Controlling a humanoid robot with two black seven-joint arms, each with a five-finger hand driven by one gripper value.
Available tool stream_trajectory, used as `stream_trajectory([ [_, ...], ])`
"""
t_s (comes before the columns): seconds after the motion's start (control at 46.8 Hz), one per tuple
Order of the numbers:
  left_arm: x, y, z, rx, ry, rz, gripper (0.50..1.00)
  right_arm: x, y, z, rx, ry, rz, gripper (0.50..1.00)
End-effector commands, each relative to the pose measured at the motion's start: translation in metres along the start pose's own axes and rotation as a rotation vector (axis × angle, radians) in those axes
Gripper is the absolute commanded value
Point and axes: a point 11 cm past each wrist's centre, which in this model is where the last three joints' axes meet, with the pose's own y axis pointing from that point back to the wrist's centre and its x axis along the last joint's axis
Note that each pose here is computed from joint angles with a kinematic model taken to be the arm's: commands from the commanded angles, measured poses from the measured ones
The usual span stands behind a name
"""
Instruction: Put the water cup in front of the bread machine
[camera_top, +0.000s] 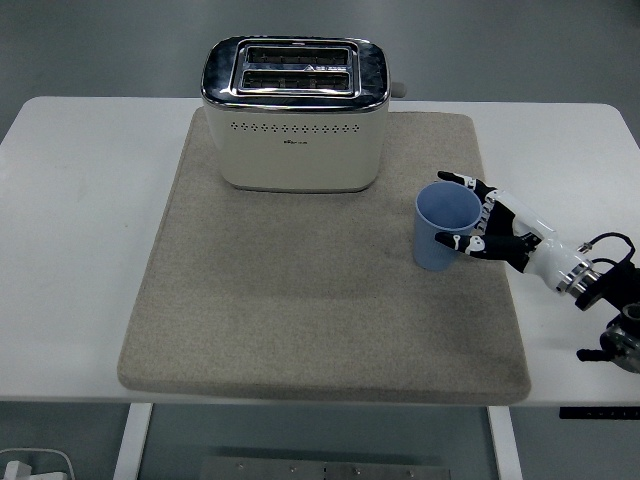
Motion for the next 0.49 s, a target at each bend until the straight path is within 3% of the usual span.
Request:
stream_trajectory([
  [0.0, 0.0, 0.0, 0.0, 0.0, 0.0, 0.0, 1.0, -0.0001, -0.0015, 0.0025, -0.004, -0.004, 0.004, 0.921],
  [0.256, 0.0, 0.0, 0.0, 0.0, 0.0, 0.0, 1.0, 0.0017, -0.0019, 0.0014, 0.002, -0.004, 0.01, 0.903],
  [0.47, 0.0006, 0.0, 0.0, 0.0, 0.0, 0.002, 1.0, 0.0002, -0.002, 0.0003, 0.01, -0.012, -0.001, 0.725],
])
